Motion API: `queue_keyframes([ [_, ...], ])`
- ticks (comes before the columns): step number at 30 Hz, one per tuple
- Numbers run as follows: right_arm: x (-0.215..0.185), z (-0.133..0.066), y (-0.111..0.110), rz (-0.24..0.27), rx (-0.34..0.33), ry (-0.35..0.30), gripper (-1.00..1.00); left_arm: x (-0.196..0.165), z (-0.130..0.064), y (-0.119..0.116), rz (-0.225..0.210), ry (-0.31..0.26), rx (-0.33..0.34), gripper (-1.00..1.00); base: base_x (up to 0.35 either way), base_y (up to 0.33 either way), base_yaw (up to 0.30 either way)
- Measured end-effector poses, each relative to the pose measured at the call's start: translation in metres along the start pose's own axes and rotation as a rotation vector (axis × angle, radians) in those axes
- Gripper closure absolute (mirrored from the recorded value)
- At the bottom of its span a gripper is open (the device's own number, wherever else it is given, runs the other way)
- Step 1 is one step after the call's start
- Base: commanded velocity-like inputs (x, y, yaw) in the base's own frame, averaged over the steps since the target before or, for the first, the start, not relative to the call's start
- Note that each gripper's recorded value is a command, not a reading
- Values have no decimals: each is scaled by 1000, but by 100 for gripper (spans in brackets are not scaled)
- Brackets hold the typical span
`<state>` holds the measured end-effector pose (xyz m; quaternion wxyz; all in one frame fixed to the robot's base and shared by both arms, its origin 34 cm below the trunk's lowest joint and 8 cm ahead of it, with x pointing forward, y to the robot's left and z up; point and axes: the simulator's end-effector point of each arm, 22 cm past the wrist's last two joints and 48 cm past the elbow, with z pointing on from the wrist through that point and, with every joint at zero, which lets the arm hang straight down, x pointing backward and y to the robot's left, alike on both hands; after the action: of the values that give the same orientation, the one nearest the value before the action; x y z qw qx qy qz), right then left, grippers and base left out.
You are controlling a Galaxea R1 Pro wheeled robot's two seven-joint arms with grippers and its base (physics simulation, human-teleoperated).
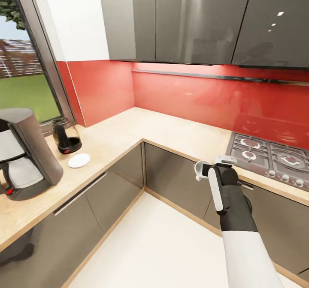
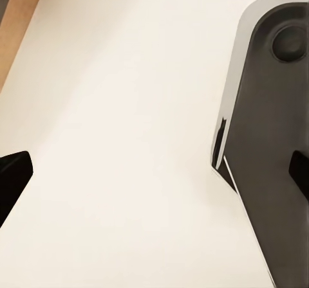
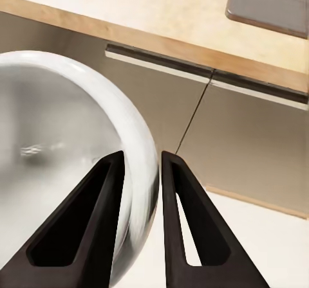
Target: Set up a coffee station on the kitchen countertop: keep the coffee maker on the countertop, move the bottle of coffee from the kitchen shelf to the counter next to the coffee maker, place a paper coffee filter on top of the coffee maker, put the saucer next to the coffee maker with the coffee cup on the saucer, and place the electric kettle next to the coffee maker.
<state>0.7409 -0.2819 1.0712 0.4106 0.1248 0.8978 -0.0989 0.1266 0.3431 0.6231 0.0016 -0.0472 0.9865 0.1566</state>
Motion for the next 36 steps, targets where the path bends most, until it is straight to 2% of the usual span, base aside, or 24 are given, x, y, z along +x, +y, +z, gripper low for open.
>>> queue_keyframes([
  [22,1,1,1,-2,-2,3,100,0,0,-2,-4,-3,3,-100,183,-263,248],
  [36,2,1,1,-3,-2,5,100,0,-2,-8,-6,-3,12,-100,14,-22,276],
])
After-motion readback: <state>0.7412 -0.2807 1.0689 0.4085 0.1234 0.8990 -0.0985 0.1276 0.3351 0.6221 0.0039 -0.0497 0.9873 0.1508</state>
